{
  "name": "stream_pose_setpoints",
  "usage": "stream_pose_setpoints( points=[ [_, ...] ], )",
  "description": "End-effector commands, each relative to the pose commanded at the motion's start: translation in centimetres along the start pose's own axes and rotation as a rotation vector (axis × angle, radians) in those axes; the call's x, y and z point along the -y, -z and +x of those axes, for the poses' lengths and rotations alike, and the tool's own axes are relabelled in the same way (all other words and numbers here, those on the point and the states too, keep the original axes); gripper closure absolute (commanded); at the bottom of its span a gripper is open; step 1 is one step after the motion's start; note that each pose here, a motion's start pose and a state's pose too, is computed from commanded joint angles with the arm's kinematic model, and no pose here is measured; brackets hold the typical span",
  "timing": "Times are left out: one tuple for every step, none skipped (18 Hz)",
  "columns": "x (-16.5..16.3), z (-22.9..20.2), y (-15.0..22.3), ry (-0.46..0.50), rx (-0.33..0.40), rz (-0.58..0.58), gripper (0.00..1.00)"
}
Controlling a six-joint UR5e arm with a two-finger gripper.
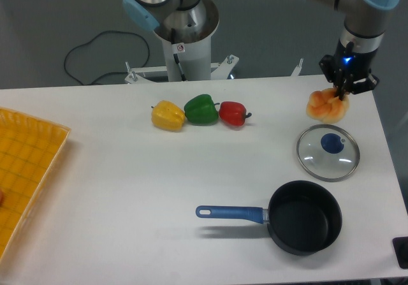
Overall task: Place the round bread in the pot
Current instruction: 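Lower the held round bread roll toward the glass lid with the gripper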
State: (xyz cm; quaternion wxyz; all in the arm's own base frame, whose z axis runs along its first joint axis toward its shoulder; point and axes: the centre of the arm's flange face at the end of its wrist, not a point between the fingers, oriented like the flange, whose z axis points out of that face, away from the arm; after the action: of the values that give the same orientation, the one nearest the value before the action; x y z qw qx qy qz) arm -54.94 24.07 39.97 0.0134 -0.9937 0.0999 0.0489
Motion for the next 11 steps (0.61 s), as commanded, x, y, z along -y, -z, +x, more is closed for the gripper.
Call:
stream_pose_setpoints(
  points=[
    [0.1, 0.0, 0.0, -0.002, 0.0, 0.0, 1.0],
    [0.2, 0.0, -0.2, -0.003, -0.003, 0.0, 1.0],
    [0.7, 0.0, -0.3, -0.011, -0.005, 0.0, 1.0],
    [0.8, -0.3, -0.5, -0.009, -0.005, -0.002, 1.0],
    [1.0, -0.7, -0.3, -0.005, 0.0, -0.003, 1.0],
    [1.8, -0.9, -0.6, -0.015, -0.002, -0.003, 1.0],
    [2.1, -1.2, -0.5, -0.006, 0.001, -0.008, 1.0],
    [2.7, -1.5, -0.5, 0.008, 0.006, -0.01, 1.0],
    [3.5, -1.9, -0.7, 0.022, 0.006, -0.01, 1.0],
    [4.4, -2.3, -0.7, 0.035, 0.01, -0.009, 1.0],
    [4.9, -2.9, -0.7, 0.045, 0.016, -0.007, 1.0]
  ],
)
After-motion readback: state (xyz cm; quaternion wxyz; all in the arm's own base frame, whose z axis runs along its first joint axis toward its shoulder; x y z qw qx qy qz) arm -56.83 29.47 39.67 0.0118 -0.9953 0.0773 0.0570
